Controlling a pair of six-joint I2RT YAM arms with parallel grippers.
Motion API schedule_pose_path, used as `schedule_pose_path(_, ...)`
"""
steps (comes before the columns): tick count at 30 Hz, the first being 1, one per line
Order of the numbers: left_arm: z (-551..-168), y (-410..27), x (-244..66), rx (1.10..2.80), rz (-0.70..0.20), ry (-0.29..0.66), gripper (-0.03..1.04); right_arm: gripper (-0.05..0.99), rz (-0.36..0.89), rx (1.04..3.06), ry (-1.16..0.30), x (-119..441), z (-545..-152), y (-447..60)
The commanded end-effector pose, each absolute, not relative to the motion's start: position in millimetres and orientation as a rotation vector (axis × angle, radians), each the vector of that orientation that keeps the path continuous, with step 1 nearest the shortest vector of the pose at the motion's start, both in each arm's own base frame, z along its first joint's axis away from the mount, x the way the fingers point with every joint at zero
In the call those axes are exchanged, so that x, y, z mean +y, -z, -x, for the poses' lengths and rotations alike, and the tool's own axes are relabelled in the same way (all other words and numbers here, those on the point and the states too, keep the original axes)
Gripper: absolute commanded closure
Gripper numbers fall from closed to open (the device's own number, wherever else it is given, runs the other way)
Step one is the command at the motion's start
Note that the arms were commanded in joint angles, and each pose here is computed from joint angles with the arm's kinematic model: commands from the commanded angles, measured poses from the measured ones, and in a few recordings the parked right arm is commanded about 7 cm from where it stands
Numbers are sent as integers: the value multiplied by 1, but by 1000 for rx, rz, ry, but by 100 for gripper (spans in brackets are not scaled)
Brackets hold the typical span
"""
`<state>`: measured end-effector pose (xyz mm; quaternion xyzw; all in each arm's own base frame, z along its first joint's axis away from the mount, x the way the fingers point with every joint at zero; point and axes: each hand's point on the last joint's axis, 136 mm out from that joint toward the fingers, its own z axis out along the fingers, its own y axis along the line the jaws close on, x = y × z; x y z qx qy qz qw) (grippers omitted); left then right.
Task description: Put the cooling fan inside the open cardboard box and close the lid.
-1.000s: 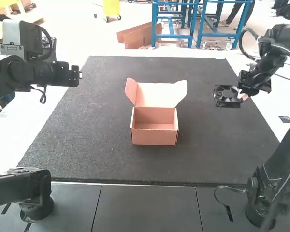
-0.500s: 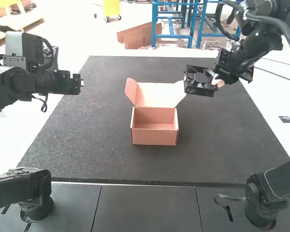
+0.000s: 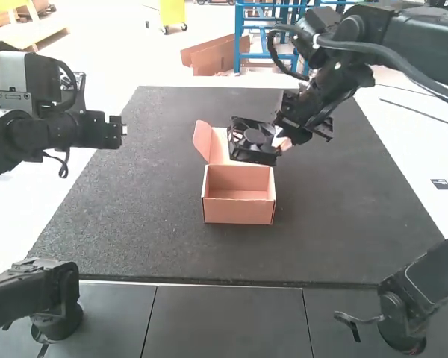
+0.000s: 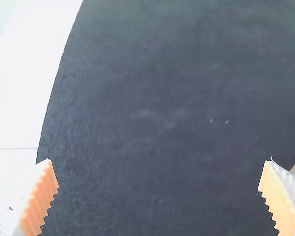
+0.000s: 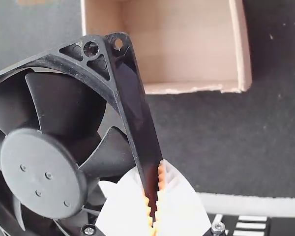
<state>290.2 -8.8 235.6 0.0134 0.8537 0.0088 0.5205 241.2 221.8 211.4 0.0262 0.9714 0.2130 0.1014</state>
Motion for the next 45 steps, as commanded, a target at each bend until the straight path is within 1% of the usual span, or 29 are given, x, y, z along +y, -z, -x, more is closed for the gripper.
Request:
schedule_pose_path(1, -288, -243, -10, 2021, -52, -20, 4, 94, -82, 2870, -668, 241, -246, -210)
schedule_pose_path(5, -289, -246, -10, 2016, -50, -19, 4, 94, -107, 2867, -658, 253, -260, -196)
schedule_pose_path(9, -289, -248, -11, 2010, -51, -17, 4, 94, -126, 2869, -608, 258, -276, -179)
schedule_pose_path(16, -289, -250, -11, 2005, -51, -17, 4, 94, -172, 2920, -518, 254, -292, -145)
schedule_pose_path(20, -289, -250, -11, 2004, -49, -16, 4, 94, -170, 2935, -464, 250, -303, -127)
schedule_pose_path(25, -289, -250, -11, 2004, -48, -15, 4, 94, -178, 2944, -438, 247, -315, -110)
schedule_pose_path(29, -289, -250, -11, 2007, -48, -15, 4, 94, -171, 2964, -409, 248, -319, -93)
schedule_pose_path(31, -289, -250, -11, 2007, -46, -14, 4, 94, -146, 2980, -393, 249, -319, -84)
schedule_pose_path(40, -290, -256, -11, 1989, -42, -12, 4, 93, -115, 3048, -325, 247, -312, -56)
schedule_pose_path(41, -291, -258, -10, 1983, -40, -12, 4, 91, -116, 3052, -318, 246, -312, -54)
schedule_pose_path(43, -291, -270, -12, 1958, -44, -2, 4, 81, -105, 3053, -315, 246, -312, -53)
schedule_pose_path(45, -292, -282, -17, 1932, -45, 37, 4, 70, -104, 3050, -317, 246, -313, -54)
